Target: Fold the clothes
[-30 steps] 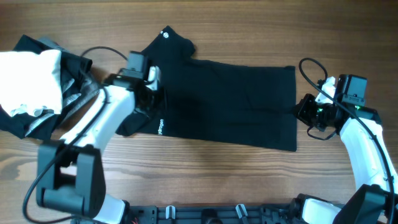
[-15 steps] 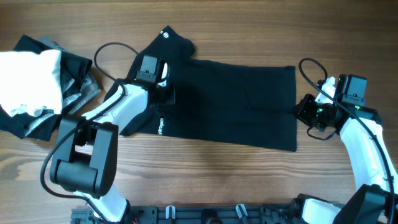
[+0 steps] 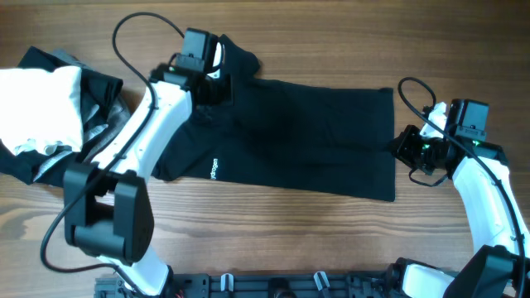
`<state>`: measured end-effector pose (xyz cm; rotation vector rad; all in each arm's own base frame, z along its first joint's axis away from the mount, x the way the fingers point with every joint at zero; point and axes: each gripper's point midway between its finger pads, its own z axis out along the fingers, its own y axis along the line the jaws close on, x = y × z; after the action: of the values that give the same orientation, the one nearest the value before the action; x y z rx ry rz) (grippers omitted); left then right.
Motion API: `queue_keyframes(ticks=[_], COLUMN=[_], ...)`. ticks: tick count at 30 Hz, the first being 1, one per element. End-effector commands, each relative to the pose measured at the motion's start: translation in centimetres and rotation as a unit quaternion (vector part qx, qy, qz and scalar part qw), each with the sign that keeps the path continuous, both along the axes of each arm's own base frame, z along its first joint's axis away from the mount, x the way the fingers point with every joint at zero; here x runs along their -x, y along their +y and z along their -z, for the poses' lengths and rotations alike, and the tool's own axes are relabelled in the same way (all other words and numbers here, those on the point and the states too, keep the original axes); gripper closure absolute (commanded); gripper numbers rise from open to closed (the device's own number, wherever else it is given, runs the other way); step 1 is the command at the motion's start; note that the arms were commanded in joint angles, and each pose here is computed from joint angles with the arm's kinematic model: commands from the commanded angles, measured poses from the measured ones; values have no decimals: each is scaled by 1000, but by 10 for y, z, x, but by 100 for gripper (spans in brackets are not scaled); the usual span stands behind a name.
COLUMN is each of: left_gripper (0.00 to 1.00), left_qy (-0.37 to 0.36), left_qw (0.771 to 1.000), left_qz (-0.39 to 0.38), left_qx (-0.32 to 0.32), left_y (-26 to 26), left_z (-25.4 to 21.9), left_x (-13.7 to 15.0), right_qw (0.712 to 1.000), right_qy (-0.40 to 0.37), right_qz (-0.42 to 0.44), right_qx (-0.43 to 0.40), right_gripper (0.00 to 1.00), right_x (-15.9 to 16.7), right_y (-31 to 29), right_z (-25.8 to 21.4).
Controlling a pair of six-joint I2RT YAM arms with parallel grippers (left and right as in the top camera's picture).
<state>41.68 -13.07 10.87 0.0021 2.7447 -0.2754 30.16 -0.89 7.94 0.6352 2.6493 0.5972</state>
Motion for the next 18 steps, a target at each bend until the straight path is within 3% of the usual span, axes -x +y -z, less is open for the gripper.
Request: queue_keyframes(ticks=[1, 9, 18], left_gripper=[96, 96, 96], left_qy=[14, 106, 96], left_qw=[1000, 993, 995], left_qz=[-5, -9, -11], left_qx=[-11, -42, -40], left_y=[12, 23, 20], left_z=[-18, 65, 118], left_x=[14, 46, 34], right_qw=[1000, 1000, 1000], right_qy=[-13, -14, -13], right_qz=[-11, -11, -11], right_qx=[-1, -1, -1], right_gripper=[87, 86, 86], right_x=[-4, -5, -5], right_y=[2, 2, 2], right_z=[-7, -7, -7])
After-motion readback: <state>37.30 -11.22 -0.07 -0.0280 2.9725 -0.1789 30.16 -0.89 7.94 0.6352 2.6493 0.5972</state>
